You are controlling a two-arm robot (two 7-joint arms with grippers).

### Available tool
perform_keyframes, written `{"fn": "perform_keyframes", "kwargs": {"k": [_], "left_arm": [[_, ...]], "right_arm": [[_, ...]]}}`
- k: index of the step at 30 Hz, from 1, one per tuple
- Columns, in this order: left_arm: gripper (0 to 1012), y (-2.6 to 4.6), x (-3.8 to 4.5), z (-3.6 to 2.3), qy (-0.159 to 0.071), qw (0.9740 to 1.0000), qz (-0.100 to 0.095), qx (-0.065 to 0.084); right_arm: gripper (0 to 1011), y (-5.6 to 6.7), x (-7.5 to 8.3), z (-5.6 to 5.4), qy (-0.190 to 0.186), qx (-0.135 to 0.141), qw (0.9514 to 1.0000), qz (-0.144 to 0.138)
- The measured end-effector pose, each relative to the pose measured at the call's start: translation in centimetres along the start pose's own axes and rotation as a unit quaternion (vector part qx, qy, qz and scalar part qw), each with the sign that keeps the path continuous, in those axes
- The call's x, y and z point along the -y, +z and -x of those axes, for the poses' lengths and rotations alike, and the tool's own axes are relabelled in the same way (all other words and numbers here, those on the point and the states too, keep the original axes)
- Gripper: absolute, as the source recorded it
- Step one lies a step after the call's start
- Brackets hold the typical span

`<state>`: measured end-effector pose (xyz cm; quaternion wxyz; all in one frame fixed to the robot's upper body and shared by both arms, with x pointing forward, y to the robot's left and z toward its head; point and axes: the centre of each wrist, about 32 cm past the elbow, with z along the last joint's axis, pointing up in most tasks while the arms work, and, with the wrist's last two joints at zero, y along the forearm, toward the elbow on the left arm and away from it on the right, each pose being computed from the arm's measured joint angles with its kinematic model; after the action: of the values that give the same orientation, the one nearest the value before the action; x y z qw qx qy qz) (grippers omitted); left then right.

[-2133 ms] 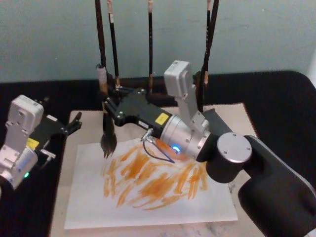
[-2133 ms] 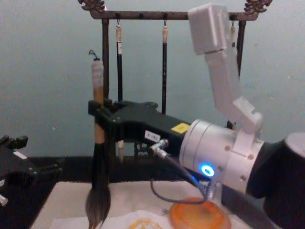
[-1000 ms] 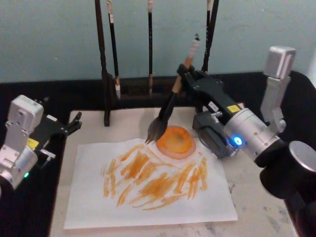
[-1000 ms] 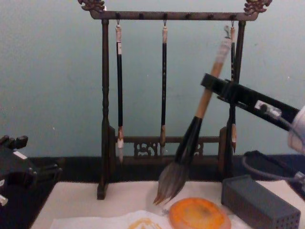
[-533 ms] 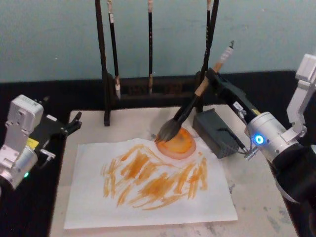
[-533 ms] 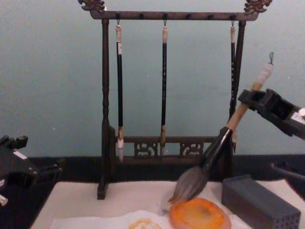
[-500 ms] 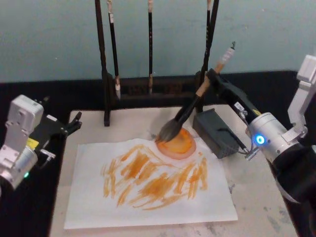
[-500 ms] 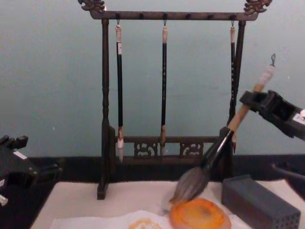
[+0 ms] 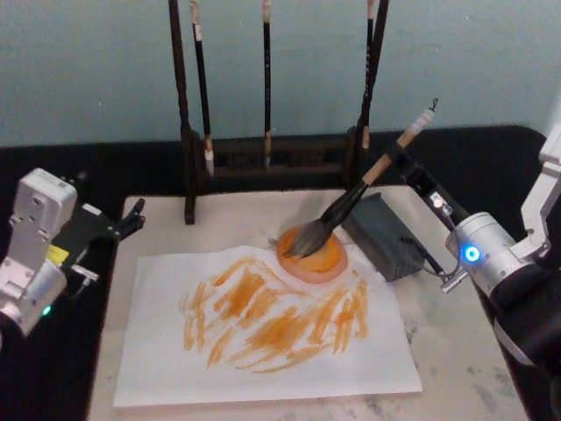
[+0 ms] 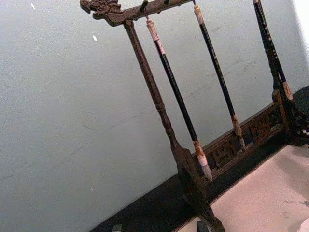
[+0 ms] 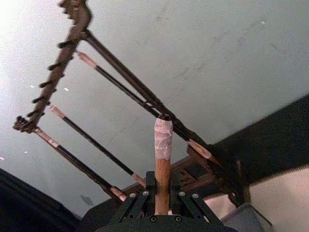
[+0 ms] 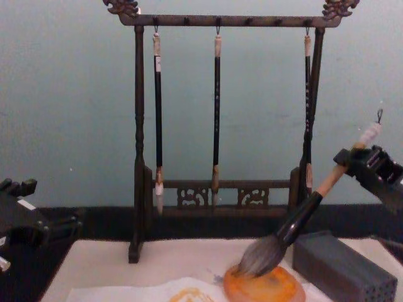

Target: Pick up the brush from the inkstone, write on the paper, then place the brush back to its original position.

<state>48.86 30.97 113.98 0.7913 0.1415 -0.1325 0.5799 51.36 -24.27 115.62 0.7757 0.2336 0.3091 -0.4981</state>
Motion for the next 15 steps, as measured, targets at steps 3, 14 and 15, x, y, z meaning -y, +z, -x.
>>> {"fn": "perform_keyframes", "kwargs": {"k": [3, 14, 15], "left_arm": [[1001, 0.0, 0.0, 0.0, 0.0, 1.0, 0.0, 0.0], [1001, 0.0, 0.0, 0.0, 0.0, 1.0, 0.0, 0.0], [1001, 0.0, 0.0, 0.0, 0.0, 1.0, 0.0, 0.0]], "right_arm": [[175, -0.1, -0.2, -0.5, -0.005, -0.011, 0.9999, 0.0], [175, -0.2, -1.3, -2.0, -0.027, -0.032, 0.9991, -0.002], [175, -0.2, -1.4, -2.1, -0.031, -0.034, 0.999, -0.003]]}}
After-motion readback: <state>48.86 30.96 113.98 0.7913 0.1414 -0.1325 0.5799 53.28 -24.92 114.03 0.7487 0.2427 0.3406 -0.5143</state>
